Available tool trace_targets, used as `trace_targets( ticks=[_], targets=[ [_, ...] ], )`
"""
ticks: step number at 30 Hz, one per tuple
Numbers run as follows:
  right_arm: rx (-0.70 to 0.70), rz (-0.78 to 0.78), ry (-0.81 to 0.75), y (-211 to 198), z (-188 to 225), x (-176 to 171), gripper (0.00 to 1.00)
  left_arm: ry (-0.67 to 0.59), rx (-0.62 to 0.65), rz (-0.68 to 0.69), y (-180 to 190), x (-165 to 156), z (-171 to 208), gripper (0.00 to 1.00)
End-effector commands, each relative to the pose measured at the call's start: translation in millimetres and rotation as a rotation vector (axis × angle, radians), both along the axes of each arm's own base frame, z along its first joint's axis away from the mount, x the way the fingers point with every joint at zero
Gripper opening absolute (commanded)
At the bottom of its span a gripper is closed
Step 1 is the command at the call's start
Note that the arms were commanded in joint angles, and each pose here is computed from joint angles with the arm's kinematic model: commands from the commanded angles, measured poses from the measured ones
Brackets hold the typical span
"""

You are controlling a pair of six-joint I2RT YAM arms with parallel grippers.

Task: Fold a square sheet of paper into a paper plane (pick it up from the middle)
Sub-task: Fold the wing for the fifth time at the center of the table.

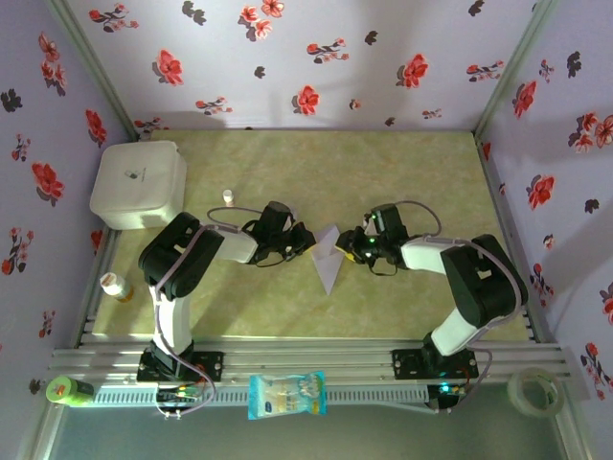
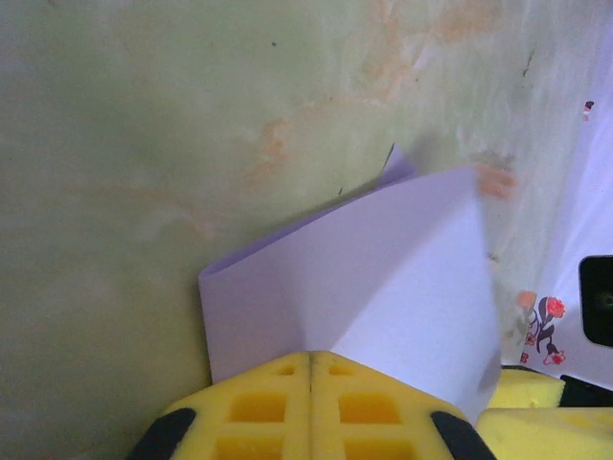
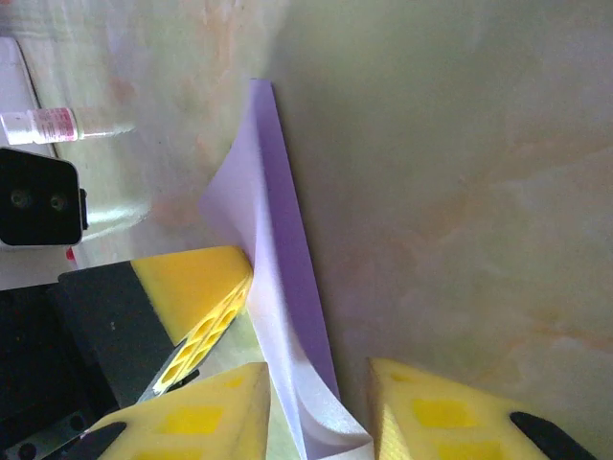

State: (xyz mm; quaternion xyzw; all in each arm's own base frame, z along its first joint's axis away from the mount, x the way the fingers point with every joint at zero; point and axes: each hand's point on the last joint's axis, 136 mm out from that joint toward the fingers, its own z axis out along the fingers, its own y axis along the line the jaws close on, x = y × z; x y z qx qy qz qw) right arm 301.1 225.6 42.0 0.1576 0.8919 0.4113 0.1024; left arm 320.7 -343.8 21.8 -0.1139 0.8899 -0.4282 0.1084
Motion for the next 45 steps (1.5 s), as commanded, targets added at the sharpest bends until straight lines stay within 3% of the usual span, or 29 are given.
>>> trace_targets(
  ticks=[1,26,31,37,45],
  targets=[
    [-0.003,0.071,-0.037,2,4,5,0.31,0.118,0.087,-0.034,17,-29,-34,0.01],
    [0.064,0.186,-0.052,3,10,4,0.34,0.113,0.082,-0.033,17,-29,-30,0.01],
    [0.062,0.167,-0.04,0,6,-1,0.24,0.106,0.068,-0.035,15,-28,-24,0.01],
    [0.099,0.134,-0.041,1,9,-3,0.13,0.047,0.043,-0.077,6,-25,12,0.04],
    [0.105,0.055,-0.016,0,6,-4,0.07,-0.006,0.001,-0.086,-2,-22,44,0.14]
  ],
)
